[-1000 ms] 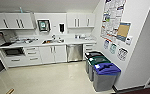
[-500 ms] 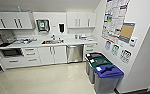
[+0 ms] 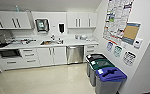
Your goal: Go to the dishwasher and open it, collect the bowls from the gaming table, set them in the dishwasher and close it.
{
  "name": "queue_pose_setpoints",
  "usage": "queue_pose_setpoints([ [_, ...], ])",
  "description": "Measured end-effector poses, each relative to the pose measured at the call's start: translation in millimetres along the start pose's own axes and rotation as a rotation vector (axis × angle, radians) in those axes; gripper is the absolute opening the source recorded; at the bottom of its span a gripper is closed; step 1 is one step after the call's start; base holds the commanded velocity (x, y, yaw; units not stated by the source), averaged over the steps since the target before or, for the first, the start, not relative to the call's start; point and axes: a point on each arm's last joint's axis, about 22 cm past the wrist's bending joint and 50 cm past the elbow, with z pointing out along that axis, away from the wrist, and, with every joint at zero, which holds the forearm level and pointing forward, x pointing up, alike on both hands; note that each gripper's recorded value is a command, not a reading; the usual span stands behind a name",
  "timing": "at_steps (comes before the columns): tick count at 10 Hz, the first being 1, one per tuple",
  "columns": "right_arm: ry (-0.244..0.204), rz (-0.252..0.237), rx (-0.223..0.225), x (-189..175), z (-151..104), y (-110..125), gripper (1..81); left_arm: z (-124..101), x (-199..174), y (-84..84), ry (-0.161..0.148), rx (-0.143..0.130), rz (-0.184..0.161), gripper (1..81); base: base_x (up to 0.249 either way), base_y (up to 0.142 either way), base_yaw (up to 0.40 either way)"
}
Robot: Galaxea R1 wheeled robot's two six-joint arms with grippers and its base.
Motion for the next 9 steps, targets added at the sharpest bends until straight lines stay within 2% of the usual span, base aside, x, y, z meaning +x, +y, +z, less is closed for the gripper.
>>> queue_pose_setpoints([
  [7,0.006,-0.003,0.001,4.8,0.3,-0.3,81.1,0.2,2.9,-0.3,0.005,0.001,0.001,81.1,0.130,0.000,0.000],
  [9,-0.001,0.000,0.000,-0.5,0.0,0.1,81.1,0.0,-3.0,-0.3,-0.004,0.001,-0.002,81.1,0.127,0.000,0.000],
])
